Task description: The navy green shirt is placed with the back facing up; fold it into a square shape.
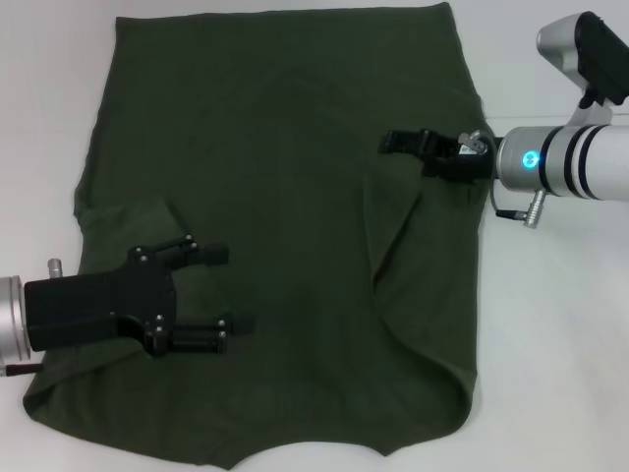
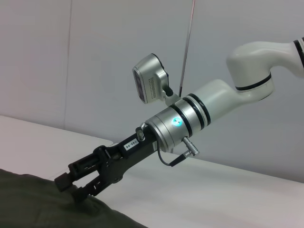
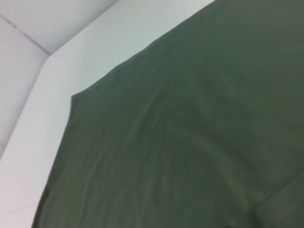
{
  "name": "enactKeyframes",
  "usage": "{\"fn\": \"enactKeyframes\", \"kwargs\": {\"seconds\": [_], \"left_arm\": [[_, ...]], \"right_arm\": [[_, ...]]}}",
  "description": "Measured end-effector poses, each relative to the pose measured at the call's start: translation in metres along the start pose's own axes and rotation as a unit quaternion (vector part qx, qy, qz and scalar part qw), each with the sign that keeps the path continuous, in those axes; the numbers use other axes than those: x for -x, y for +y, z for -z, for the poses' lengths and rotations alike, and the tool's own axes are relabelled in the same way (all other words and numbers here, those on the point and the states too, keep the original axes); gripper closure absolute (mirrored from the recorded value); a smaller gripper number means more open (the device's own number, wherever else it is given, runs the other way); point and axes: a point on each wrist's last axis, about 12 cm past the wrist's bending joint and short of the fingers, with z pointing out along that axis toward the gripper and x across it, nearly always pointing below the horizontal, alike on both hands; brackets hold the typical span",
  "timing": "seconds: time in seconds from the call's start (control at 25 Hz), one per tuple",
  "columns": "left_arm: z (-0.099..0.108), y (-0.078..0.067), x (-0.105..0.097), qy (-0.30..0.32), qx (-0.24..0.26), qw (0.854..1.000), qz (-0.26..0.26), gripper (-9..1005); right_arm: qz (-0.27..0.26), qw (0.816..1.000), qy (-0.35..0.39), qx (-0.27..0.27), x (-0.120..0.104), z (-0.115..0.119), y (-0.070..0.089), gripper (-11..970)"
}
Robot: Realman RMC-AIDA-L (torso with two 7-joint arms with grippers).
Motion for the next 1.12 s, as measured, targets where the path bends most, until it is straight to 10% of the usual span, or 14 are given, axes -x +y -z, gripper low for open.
{"fn": "enactKeyframes", "kwargs": {"seconds": [1.12], "left_arm": [[-0.004,-0.005,-0.003,-0.008,-0.009,1.000,0.002,45]], "right_arm": [[-0.004,0.999,-0.006,-0.034,-0.021,-0.011,-0.003,60]]}}
